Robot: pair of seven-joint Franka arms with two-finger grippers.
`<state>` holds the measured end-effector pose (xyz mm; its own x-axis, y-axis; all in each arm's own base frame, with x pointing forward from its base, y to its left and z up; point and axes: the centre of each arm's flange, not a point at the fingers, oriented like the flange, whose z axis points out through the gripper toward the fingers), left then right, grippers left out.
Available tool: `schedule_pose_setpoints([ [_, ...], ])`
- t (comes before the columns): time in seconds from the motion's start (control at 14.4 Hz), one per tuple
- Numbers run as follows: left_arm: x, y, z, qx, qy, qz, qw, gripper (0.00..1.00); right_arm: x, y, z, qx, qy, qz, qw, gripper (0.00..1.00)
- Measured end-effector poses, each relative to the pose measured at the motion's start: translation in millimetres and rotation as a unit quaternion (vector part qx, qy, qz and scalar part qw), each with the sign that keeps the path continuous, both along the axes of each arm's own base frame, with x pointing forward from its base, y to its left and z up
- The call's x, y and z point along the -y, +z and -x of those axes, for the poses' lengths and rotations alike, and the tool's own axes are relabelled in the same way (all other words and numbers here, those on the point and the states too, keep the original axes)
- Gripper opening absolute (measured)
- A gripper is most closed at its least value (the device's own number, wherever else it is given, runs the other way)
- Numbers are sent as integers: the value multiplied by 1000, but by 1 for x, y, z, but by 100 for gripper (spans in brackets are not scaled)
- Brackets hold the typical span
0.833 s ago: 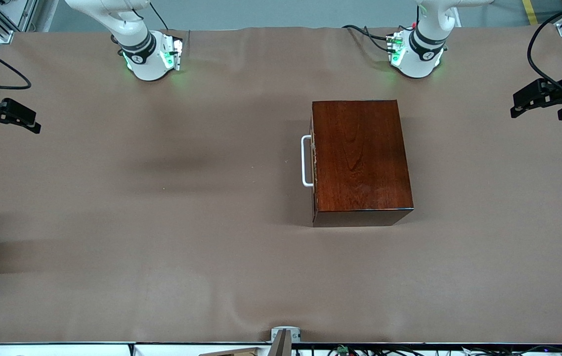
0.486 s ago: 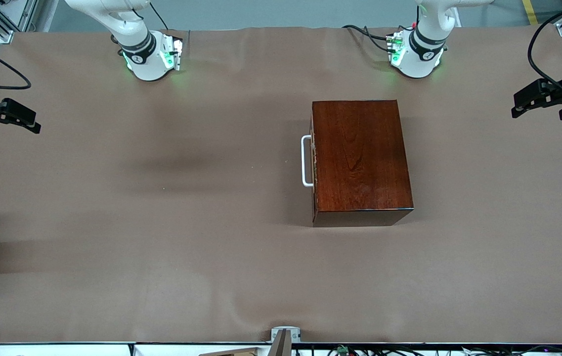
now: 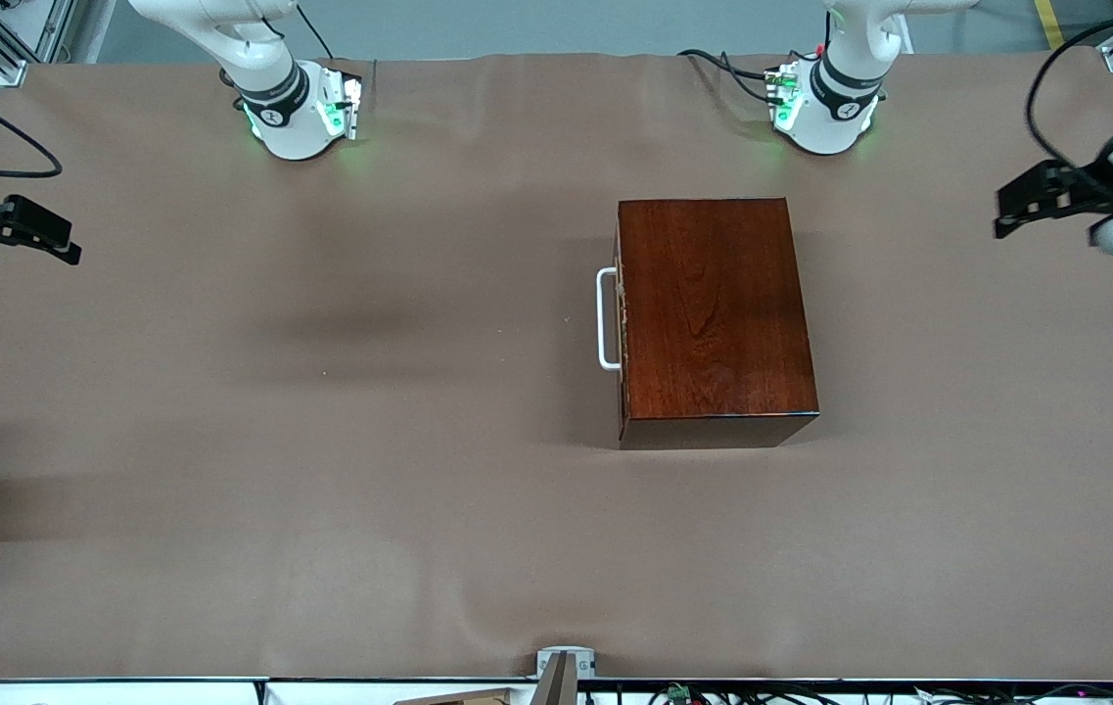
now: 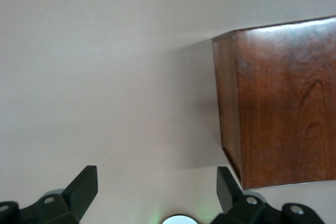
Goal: Open drawer, take yellow block, close drawer
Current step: 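Move the left gripper from rest toward the wooden box, then reach the left gripper down to the white drawer handle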
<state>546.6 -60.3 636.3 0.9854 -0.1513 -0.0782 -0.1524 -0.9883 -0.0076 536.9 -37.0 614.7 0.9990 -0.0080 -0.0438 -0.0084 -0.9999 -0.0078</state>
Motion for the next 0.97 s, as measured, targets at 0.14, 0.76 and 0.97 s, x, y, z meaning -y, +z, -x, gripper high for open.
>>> schedule_pose_setpoints([
  [0.14, 31, -18, -6, -16, 4, -2, 1000, 100, 0, 0, 0, 0, 0, 0, 1000, 100],
  [0.76, 212, -65, -16, -12, 118, 10, 993, 100, 1, -2, 0, -2, -1, 0, 1000, 100],
  [0.97, 265, -77, -12, 13, 144, 29, 989, 100, 1, -2, 0, -2, -1, 0, 1000, 100],
])
